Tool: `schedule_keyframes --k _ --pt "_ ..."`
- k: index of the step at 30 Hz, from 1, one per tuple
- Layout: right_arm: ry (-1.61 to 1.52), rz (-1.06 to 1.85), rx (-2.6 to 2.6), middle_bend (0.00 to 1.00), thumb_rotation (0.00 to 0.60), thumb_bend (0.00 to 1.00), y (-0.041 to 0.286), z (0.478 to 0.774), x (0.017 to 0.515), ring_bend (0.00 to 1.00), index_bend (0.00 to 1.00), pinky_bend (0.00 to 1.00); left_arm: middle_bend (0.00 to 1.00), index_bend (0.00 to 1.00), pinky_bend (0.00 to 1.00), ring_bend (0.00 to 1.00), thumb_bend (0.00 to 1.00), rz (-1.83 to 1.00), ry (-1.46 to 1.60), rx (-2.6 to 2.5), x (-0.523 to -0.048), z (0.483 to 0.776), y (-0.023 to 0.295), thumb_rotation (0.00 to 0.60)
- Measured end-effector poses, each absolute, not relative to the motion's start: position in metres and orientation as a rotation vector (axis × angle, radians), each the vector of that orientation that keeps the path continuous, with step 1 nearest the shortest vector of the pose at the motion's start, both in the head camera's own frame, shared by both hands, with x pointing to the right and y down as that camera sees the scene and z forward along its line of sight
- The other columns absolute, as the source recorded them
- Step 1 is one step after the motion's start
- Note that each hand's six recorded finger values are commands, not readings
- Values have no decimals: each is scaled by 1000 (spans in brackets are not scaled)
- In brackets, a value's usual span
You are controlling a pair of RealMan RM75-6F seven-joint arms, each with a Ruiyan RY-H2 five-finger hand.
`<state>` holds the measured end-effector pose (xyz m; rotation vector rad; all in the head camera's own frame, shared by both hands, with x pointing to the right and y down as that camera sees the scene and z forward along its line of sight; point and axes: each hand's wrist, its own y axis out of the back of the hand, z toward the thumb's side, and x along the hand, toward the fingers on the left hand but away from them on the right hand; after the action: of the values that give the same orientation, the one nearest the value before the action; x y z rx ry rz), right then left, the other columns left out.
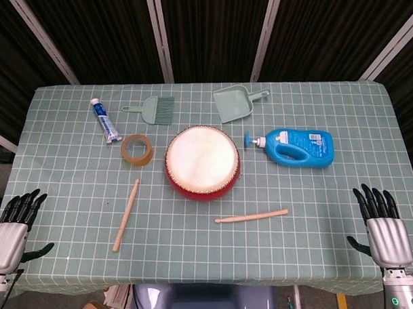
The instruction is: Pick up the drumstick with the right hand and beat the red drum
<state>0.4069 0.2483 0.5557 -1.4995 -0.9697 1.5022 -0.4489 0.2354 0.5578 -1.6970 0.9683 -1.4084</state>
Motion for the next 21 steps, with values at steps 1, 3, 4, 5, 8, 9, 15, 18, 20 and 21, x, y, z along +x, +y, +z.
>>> schedule_keyframes --k 1,3,4,5,8,9,15,18,20,21 --pt "-970 1502 -1499 0 600 61 249 556 407 0 0 0 0 0 3 0 0 -1409 968 -1697 -449 558 235 600" --pt "-968 1505 -1499 0 600 60 249 556 407 0 0 0 0 0 3 0 0 -1410 969 -1699 -449 558 235 600" --pt "-968 1506 -1499 0 600 60 249 556 407 0 0 0 0 0 3 0 0 -1410 969 -1700 -449 558 235 600" --pt "-967 1508 -1500 0 600 61 249 556 407 0 0 0 0 0 3 0 0 -1410 968 -1701 -449 558 235 600" --pt "-966 1515 -1504 0 600 61 249 557 408 0 0 0 0 0 3 0 0 -1411 967 -1702 -449 559 235 600" --pt "-965 1517 -1507 0 600 61 249 558 408 0 0 0 0 0 3 0 0 -1411 966 -1702 -449 559 235 600" --pt "-962 1485 -1546 5 600 60 242 557 398 8 0 1 0 0 3 0 0 -1416 961 -1707 -449 561 236 600" --pt "-965 1442 -1571 156 600 61 234 555 386 186 0 166 0 0 3 0 0 -1410 959 -1710 -448 561 236 600" --pt "-954 1421 -1580 422 600 83 230 555 379 468 39 472 0 0 3 0 0 -1410 959 -1711 -448 561 236 600" --pt "-944 1414 -1583 516 600 98 228 556 375 566 66 568 0 0 3 0 0 -1409 961 -1711 -448 560 236 600"
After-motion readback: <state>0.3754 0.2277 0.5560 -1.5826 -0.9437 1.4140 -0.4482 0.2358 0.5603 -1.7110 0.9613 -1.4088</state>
